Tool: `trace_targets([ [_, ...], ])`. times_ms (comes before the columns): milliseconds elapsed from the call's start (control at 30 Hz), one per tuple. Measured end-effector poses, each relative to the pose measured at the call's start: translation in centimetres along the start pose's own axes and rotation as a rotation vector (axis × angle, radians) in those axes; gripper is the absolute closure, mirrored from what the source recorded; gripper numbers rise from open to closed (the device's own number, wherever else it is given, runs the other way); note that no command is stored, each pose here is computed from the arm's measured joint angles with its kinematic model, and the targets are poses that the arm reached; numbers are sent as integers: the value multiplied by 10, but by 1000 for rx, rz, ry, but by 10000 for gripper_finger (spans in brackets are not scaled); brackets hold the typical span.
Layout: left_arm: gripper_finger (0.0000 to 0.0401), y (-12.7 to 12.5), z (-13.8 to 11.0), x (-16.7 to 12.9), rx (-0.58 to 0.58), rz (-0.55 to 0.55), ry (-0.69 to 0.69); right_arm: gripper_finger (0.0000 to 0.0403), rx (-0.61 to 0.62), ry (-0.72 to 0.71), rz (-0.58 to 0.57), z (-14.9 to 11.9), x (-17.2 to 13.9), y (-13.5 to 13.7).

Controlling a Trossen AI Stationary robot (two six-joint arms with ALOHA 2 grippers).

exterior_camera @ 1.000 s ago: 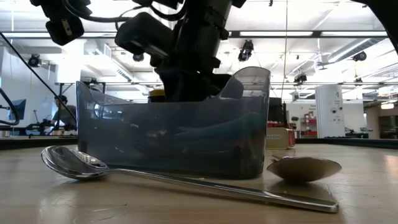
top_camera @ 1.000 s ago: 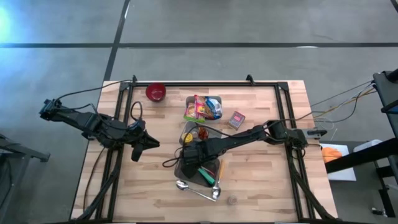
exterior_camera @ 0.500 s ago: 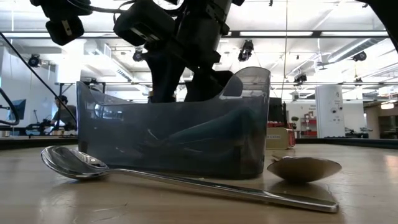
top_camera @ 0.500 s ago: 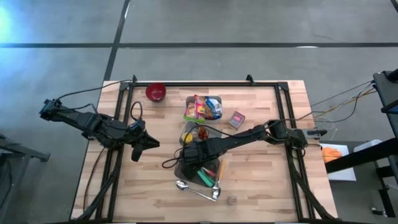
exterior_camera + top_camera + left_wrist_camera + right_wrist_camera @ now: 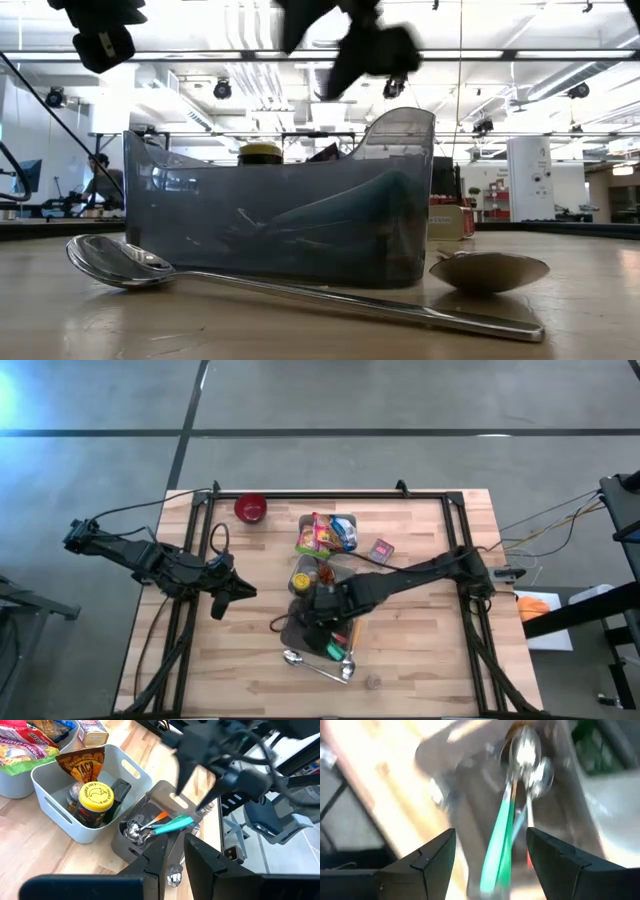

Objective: Pick & Place Food Item
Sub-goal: Put the brown seasoning bottle into the bottom gray bin

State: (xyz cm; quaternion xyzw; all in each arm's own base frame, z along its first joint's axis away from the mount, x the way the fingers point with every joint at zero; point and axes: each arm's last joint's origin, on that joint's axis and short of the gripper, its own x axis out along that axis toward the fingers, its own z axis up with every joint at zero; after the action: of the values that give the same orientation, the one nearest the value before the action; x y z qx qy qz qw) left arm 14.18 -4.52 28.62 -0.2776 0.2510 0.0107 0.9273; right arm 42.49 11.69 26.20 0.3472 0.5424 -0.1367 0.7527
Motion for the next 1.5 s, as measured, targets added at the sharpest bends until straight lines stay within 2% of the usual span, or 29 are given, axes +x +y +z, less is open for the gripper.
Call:
trace_targets([
  [133,334,0,0,0,0,0,1,163,-102,113,-1,-31,-17,8],
  [300,334,1,-1,0,5,6,8,163,-377,166,11,-79,-23,28],
  [400,334,1,-1,0,7,6,9,163,-498,194,18,-107,-22,38],
  [600,334,2,-2,0,10,15,22,163,-612,144,-41,-141,-23,46],
  [800,334,1,-3,0,6,5,35,163,-640,91,-114,-160,-17,44],
  [1000,334,1,-3,0,-10,-3,43,163,-495,158,-171,-175,1,32],
  [1133,334,1,-3,0,-13,-3,43,163,-442,181,-195,-184,10,26],
  [1400,334,1,-3,0,-13,-3,43,163,-455,159,-152,-196,24,24],
  [1500,334,1,-3,0,-13,-3,43,163,-458,141,-173,-196,29,21],
])
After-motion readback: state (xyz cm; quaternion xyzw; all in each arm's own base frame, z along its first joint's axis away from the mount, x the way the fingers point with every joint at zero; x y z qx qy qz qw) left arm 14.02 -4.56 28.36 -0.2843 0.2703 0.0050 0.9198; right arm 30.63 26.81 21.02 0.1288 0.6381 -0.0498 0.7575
